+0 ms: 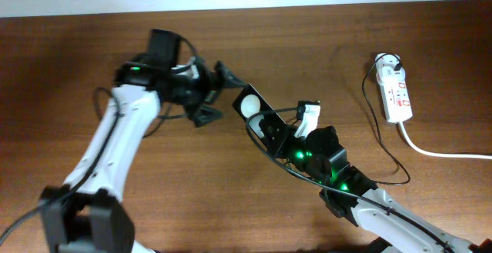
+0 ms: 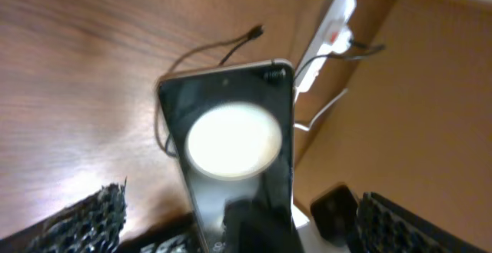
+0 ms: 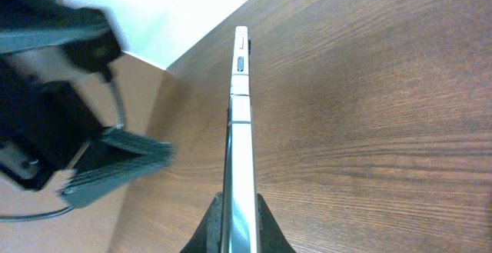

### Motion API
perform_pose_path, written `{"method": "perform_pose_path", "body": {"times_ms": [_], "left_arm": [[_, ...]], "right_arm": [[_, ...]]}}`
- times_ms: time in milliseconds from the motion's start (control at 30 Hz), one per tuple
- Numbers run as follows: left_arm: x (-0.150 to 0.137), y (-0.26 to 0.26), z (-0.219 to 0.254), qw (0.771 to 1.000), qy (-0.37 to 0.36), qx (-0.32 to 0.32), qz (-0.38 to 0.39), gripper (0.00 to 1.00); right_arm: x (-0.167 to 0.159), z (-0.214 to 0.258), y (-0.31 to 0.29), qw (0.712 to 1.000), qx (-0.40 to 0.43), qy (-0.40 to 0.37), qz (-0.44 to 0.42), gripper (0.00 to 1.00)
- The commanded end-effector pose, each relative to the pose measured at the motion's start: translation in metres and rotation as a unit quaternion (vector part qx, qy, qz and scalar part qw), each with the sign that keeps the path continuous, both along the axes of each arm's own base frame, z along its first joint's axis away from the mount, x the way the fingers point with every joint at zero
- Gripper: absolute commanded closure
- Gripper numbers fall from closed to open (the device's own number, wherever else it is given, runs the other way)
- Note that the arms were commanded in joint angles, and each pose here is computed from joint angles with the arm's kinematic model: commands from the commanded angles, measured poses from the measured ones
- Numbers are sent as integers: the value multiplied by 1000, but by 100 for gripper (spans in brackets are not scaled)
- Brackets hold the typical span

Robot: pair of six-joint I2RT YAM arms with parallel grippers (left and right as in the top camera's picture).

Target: Plug charger to phone and switch on socket

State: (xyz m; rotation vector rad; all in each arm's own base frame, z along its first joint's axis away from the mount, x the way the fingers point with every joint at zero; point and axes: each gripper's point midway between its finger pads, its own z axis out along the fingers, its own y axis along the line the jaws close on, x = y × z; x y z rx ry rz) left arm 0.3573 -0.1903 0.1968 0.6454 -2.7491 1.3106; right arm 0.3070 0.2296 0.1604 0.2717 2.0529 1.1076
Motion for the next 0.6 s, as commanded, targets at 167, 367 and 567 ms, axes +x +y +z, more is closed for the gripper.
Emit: {"method": "perform_pose_path", "body": {"times_ms": [167,367,567], "left_arm": [[-107,167,105,951,-171,202,157,1],[-145,149,54,952,-157,98,245,1],[-79,94,-14,965,-52,-180,186,1]], "right_arm": [[-3,32,17,964,227,135,-31,96],[-4,31,18,960,237,146,-31,96],[-5,30,19,961,233,146,-28,96]]}}
